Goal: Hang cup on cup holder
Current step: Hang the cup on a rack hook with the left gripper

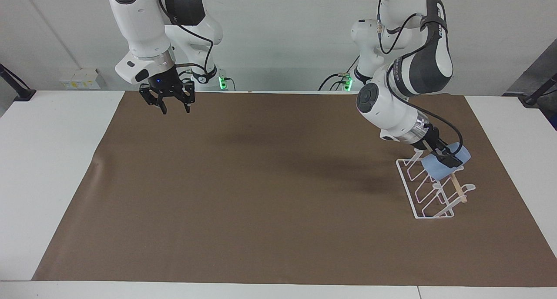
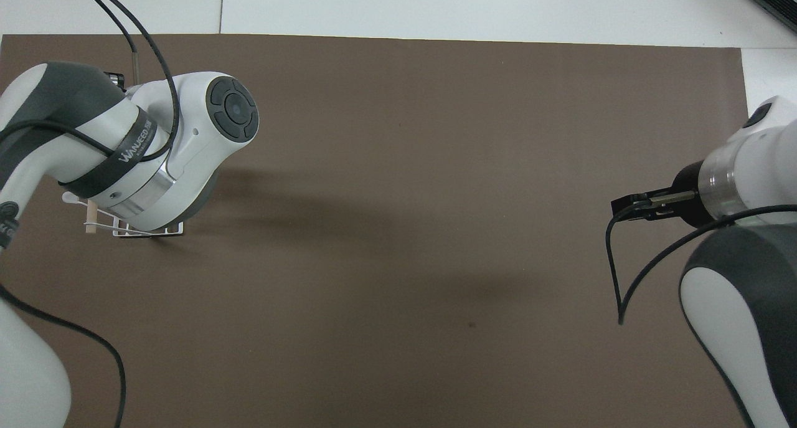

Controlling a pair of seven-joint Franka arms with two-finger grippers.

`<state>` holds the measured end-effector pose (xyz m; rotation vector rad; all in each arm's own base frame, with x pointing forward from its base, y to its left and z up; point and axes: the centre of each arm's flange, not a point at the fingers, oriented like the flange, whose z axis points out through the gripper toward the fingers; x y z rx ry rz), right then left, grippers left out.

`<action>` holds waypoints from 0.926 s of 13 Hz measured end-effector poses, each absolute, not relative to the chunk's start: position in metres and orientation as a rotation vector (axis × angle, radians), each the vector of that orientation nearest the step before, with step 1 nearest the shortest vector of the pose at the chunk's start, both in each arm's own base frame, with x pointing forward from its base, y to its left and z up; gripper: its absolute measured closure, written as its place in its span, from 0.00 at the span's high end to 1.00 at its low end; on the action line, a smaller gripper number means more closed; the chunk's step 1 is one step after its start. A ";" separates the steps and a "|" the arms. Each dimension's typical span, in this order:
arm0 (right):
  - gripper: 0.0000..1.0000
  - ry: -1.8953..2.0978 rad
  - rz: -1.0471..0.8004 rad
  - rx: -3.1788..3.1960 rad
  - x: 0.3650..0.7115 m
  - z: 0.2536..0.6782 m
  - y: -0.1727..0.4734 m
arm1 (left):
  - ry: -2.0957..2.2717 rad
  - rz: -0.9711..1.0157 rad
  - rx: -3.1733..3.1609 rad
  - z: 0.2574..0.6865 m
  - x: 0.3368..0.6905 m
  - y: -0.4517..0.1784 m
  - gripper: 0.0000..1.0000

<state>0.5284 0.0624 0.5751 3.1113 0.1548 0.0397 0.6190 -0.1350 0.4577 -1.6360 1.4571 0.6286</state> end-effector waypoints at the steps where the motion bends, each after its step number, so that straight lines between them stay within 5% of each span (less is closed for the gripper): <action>1: 0.78 0.152 0.062 3.112 0.530 0.573 0.061 | 1.448 0.647 -1.627 0.452 0.622 -0.134 0.75; 4: 1.00 0.148 0.126 3.112 0.535 0.569 0.060 | 1.425 0.649 -1.615 0.445 0.633 -0.136 0.75; 9: 1.00 0.151 0.201 3.111 0.540 0.557 0.061 | 1.418 0.606 -1.597 0.448 0.640 -0.140 0.75; 10: 1.00 0.153 0.207 3.112 0.541 0.556 0.061 | 1.426 0.587 -1.589 0.448 0.641 -0.142 0.75; 12: 0.74 0.159 0.212 3.112 0.542 0.554 0.063 | 1.434 0.572 -1.584 0.448 0.642 -0.144 0.75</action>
